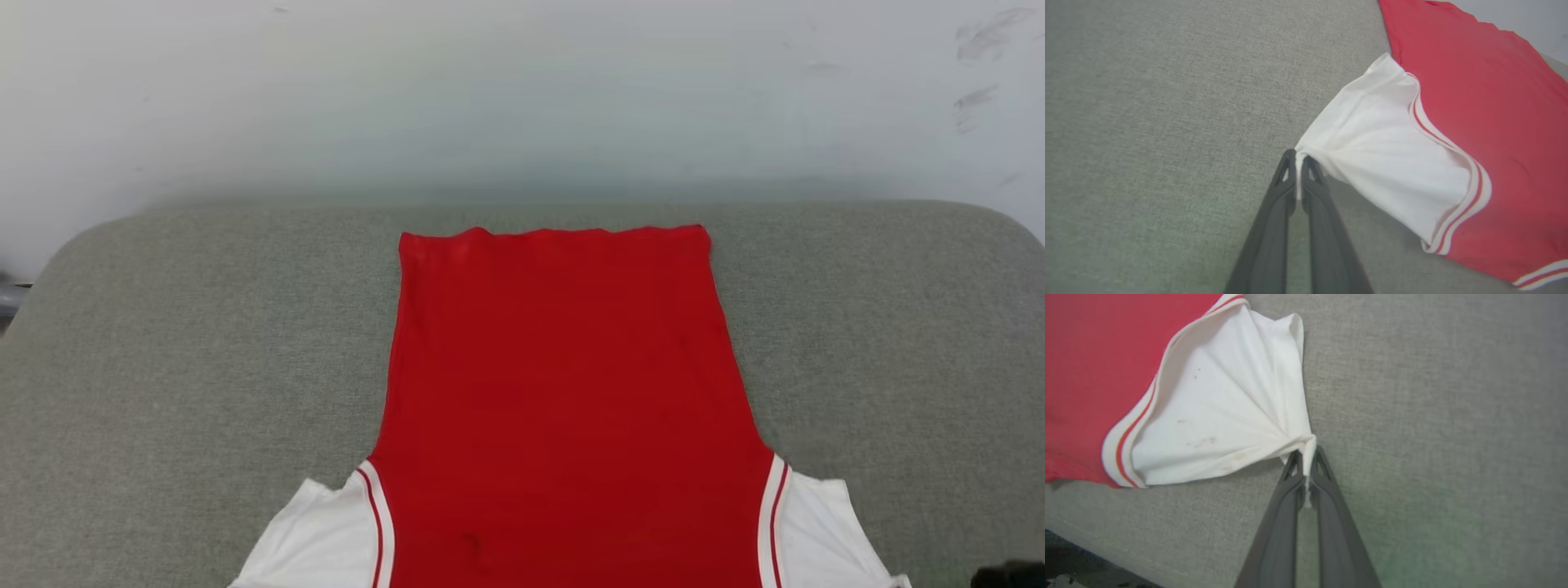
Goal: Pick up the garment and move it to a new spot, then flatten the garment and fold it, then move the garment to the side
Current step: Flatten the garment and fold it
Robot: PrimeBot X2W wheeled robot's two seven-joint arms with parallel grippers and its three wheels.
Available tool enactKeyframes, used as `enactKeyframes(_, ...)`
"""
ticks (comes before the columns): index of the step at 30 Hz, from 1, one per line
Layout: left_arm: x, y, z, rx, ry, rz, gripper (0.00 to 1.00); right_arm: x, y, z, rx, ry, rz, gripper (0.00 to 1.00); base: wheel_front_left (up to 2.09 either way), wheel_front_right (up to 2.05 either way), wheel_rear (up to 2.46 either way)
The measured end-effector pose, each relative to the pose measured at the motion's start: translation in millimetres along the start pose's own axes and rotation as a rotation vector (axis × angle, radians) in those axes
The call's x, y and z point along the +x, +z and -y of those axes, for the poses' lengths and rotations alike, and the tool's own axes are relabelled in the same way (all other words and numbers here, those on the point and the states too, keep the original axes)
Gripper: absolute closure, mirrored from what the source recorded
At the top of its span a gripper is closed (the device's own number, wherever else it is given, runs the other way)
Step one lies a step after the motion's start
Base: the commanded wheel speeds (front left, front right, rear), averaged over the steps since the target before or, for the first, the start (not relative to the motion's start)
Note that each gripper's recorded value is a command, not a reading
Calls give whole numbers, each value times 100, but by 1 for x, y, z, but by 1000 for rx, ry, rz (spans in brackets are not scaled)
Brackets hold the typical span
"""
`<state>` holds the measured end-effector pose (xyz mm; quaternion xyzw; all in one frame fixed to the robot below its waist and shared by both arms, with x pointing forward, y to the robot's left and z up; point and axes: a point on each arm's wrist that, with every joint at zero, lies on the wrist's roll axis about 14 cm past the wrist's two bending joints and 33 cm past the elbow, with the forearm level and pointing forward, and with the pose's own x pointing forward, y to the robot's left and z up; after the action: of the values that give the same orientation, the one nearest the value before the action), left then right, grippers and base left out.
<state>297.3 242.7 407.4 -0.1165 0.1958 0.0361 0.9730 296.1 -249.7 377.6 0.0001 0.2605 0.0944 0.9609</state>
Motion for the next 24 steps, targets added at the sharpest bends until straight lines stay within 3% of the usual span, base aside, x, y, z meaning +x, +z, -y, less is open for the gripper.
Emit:
enactKeyframes(8,-9,-9,2,-16,2,3,100,-8,-8,-5,22,-5,-6,100,0,0,0)
enactKeyframes(9,-9,-9,3,-18,-2,5,100,-7,-6,-6,23,-7,4,78,0,0,0)
enactKeyframes(11,-9,-8,3,-12,-7,12,100,-5,1,-6,21,-12,26,0,0,0,0)
enactKeyframes(18,-9,0,15,-15,-32,57,100,2,54,3,2,-33,172,0,0,0,0)
enactKeyframes(24,-6,12,26,-2,-50,102,100,13,170,12,-62,-46,428,0,0,0,0)
